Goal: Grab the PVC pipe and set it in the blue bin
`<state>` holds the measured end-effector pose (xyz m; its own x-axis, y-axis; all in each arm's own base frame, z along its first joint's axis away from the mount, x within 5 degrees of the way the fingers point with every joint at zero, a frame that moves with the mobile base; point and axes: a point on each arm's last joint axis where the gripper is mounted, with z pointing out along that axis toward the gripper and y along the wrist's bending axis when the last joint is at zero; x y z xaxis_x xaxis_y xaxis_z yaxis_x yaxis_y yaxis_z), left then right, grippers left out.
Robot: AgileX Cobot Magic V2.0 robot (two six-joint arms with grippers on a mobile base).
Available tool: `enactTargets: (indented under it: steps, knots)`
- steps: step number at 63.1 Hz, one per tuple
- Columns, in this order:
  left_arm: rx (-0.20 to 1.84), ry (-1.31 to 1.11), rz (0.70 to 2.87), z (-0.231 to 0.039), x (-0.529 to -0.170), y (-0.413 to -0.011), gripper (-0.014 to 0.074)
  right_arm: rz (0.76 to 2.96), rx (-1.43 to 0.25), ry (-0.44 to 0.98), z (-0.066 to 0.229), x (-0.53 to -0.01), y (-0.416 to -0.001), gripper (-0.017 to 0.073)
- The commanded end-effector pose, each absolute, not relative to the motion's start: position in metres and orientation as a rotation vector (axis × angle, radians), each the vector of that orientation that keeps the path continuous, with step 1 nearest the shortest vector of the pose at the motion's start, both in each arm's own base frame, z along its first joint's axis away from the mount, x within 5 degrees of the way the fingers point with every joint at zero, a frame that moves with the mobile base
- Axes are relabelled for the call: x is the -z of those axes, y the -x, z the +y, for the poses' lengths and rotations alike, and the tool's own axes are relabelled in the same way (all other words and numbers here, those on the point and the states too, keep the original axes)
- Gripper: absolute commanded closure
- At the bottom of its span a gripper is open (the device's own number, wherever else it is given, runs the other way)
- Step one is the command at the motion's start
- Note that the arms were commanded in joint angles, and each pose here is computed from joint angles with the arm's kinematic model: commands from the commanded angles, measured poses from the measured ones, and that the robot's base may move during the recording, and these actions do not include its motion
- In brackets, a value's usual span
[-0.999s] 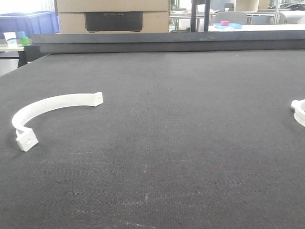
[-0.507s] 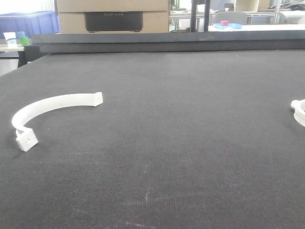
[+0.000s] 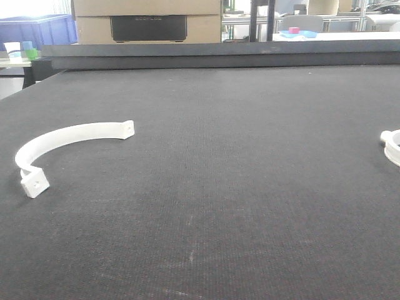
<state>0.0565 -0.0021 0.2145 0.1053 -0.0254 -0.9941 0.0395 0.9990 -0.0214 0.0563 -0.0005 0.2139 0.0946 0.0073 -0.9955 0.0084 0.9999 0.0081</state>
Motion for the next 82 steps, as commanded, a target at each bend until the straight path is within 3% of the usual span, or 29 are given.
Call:
enactTargets:
  steps: [1, 17, 30, 47, 66, 82]
  knots:
    - [0.068, 0.011, 1.446, -0.002, -0.218, -0.056, 0.0704, 1.314, -0.059, -0.06, 0.0, -0.228, -0.054, 0.0721]
    - [0.073, 0.009, 1.353, -0.002, -0.272, -0.041, 0.0704, 1.233, -0.154, -0.13, -0.001, -0.245, -0.049, 0.0721]
    - [0.016, -0.024, 1.344, 0.0, -0.333, -0.029, 0.0704, 1.178, -0.155, -0.124, -0.001, -0.3, -0.032, 0.0721]
    - [0.025, -0.017, 1.332, -0.001, -0.412, -0.044, 0.0704, 1.171, -0.155, -0.123, 0.0, -0.37, -0.029, 0.0721]
    - [0.096, 0.003, 1.625, -0.005, -0.465, -0.079, 0.0704, 1.532, -0.055, -0.132, -0.004, -0.413, -0.059, 0.0721]
    - [0.145, 0.009, 1.931, -0.011, -0.452, -0.137, 0.0704, 1.979, 0.008, -0.165, -0.008, -0.392, -0.136, 0.0721]
